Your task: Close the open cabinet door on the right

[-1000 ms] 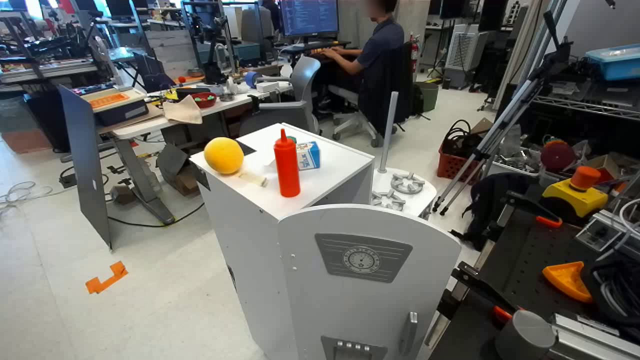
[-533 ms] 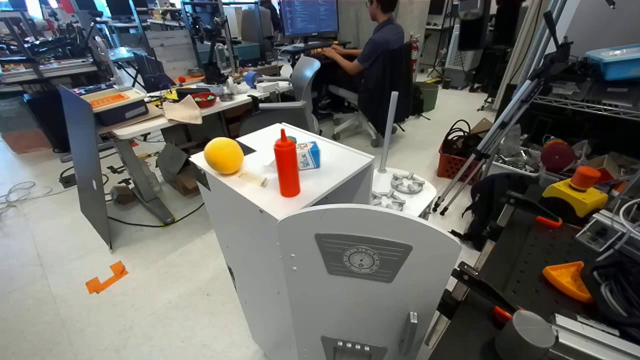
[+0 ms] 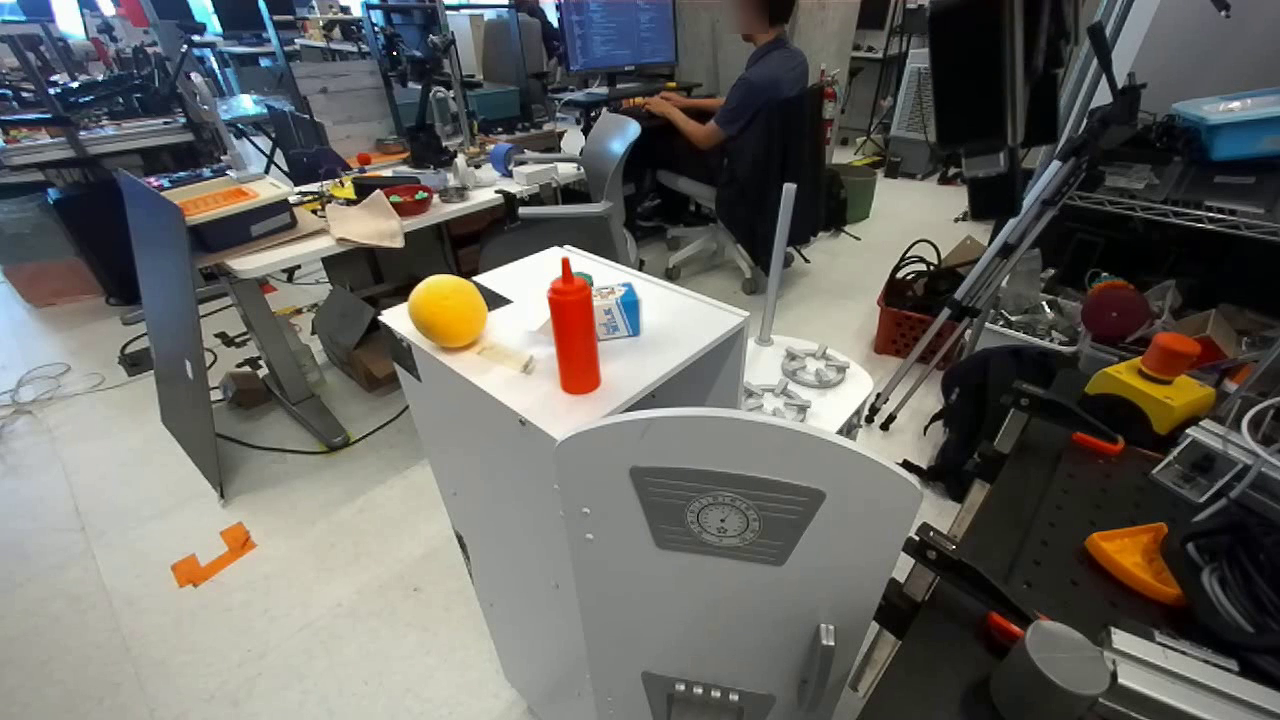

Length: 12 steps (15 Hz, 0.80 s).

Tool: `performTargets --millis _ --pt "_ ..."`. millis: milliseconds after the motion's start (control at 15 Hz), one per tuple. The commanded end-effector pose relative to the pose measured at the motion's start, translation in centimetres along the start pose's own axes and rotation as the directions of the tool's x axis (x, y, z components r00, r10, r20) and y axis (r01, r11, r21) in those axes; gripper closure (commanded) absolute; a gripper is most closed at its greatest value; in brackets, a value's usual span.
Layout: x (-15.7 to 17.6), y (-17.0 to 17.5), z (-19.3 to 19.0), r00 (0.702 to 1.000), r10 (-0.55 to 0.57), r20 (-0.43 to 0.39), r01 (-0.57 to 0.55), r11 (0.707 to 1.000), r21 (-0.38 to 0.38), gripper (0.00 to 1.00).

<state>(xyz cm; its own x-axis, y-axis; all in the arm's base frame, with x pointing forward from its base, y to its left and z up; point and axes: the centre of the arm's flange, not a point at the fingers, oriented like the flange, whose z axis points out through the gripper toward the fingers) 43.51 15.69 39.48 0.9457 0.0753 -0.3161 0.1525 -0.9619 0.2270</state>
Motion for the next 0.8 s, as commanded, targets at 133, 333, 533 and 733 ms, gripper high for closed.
performTargets --millis 133,333,533,733 --pt "2.9 -1.9 1.9 0.998 -0.051 -0.027 0.05 0.999 -0.018 0.0" --pt "3.8 -3.7 3.4 0.994 -0.036 -0.105 0.041 0.998 0.048 0.0" --pt "4.9 -5.3 4.9 0.993 -0.026 -0.118 0.034 0.997 0.067 0.0" --pt "4.8 -5.9 7.8 0.993 -0.02 -0.119 0.028 0.997 0.07 0.0"
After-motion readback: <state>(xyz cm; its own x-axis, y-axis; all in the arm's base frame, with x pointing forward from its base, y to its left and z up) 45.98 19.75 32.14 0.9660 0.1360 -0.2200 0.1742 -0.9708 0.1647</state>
